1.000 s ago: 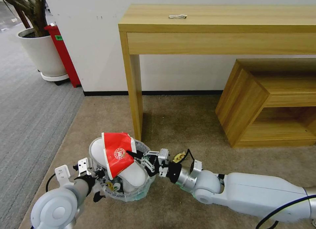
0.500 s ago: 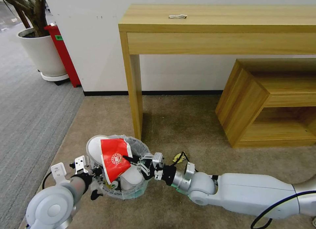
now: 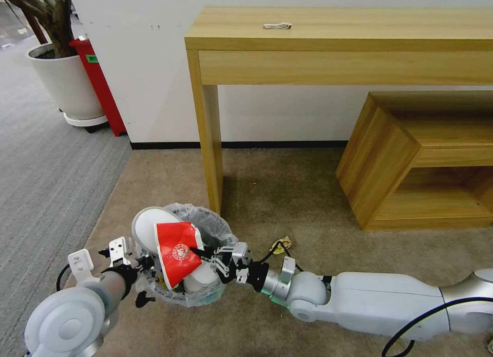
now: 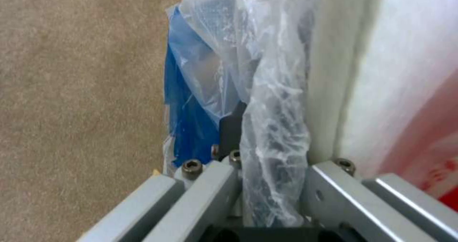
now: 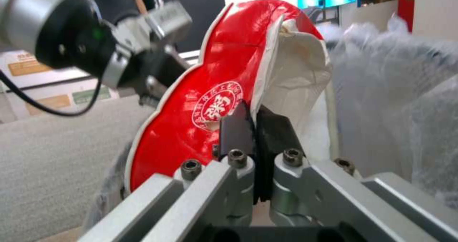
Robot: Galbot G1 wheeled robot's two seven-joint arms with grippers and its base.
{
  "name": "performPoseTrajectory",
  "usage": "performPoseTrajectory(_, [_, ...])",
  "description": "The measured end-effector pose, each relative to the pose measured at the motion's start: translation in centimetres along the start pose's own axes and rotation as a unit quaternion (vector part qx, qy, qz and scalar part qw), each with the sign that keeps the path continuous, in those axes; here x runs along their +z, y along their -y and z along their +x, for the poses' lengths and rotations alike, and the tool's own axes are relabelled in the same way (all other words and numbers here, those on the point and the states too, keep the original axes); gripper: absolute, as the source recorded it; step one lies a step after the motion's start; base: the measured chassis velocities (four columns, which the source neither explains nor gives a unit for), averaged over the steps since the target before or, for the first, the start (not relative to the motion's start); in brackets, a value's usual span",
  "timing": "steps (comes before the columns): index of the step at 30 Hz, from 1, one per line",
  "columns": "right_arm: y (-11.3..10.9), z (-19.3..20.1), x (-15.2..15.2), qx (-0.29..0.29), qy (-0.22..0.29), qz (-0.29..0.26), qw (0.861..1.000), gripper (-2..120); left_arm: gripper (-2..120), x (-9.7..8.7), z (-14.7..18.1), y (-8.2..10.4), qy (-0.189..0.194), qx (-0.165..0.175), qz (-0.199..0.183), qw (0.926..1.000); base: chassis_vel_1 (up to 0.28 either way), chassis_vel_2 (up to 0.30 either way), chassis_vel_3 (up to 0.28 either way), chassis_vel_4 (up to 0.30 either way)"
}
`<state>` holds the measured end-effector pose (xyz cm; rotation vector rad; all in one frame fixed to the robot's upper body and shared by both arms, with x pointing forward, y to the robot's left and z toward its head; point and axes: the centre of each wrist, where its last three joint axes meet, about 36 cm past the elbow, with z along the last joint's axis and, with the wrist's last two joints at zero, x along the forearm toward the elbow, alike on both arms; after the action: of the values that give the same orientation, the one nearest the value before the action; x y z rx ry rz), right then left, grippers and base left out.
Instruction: Pick up the trash bin and place the garbage on the floor into it.
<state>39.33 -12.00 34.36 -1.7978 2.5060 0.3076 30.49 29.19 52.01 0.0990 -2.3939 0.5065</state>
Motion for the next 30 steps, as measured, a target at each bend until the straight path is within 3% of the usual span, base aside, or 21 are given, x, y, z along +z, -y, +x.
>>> performPoseTrajectory(11, [-0.6,0.1,1.5,0.019,-0.030,0.005,0.999,1,0,0.1,1.2,0.4,0.006,0.005,0.002,1.0000,0.000,0.000,0.000,0.000])
performPoseTrajectory(21, [-0.2,0.4,1.9,0.021,-0.054,0.017,0.998,35,0,0.5,1.6,1.1,0.004,0.015,0.006,0.9999,0.000,0.000,0.000,0.000])
performPoseTrajectory(24, [-0.1,0.4,2.0,0.021,-0.060,0.022,0.998,50,0,0.7,1.6,1.2,0.002,0.018,0.007,0.9998,0.000,0.000,0.000,0.000])
performPoseTrajectory(30, [0.1,0.4,2.1,0.018,-0.062,0.028,0.998,67,0,0.5,1.3,1.2,0.001,0.019,0.012,0.9997,0.000,0.000,0.000,0.000])
